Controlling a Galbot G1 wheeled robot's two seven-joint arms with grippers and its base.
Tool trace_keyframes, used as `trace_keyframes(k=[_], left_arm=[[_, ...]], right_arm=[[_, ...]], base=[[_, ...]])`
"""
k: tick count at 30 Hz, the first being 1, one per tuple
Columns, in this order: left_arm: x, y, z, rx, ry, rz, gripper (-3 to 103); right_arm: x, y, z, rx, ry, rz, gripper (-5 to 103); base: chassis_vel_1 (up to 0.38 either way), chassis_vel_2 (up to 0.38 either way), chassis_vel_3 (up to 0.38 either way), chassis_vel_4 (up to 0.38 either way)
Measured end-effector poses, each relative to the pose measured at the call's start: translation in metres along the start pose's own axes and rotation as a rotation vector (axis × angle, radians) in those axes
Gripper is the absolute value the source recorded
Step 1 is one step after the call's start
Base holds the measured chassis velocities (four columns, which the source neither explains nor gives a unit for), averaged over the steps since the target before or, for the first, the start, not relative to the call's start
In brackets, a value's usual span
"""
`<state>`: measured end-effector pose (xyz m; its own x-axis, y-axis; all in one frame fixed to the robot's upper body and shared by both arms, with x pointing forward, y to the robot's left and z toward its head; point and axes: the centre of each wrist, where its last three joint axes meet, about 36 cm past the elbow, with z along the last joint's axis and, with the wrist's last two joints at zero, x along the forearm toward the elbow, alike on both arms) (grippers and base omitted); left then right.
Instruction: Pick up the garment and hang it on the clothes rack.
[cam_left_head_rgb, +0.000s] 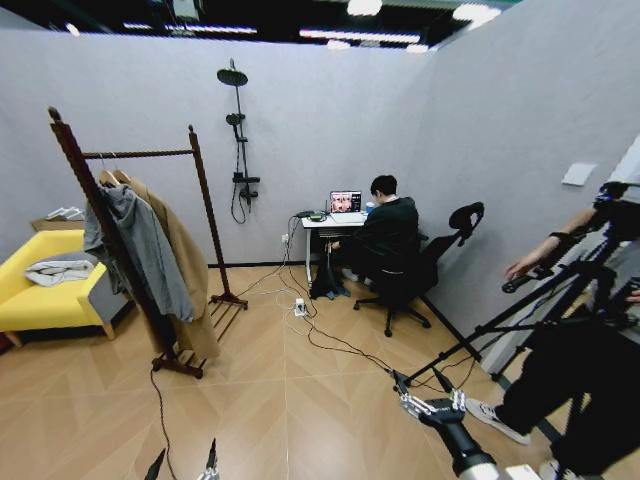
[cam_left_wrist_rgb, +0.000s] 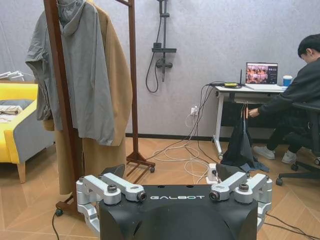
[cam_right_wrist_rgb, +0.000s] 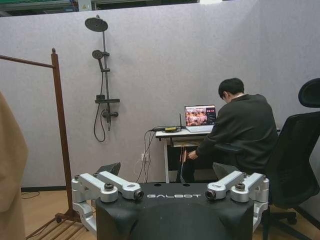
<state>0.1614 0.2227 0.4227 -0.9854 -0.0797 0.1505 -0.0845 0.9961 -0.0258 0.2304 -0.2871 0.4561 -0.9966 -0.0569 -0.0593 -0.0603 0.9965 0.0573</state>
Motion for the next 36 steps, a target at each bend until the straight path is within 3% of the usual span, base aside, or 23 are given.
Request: trace_keyframes(k=[30, 36], left_arm=[[0.000, 0.000, 0.000, 0.000, 0.000, 0.000, 100], [0.000, 0.000, 0.000, 0.000, 0.000, 0.000, 100]], right_arm=[[0.000, 0.000, 0.000, 0.000, 0.000, 0.000, 100], [-0.026, -0.013, 0.013, 0.037, -0.007, 0.045, 100]], base=[[0.000, 0.000, 0.000, 0.000], [0.000, 0.000, 0.000, 0.000]])
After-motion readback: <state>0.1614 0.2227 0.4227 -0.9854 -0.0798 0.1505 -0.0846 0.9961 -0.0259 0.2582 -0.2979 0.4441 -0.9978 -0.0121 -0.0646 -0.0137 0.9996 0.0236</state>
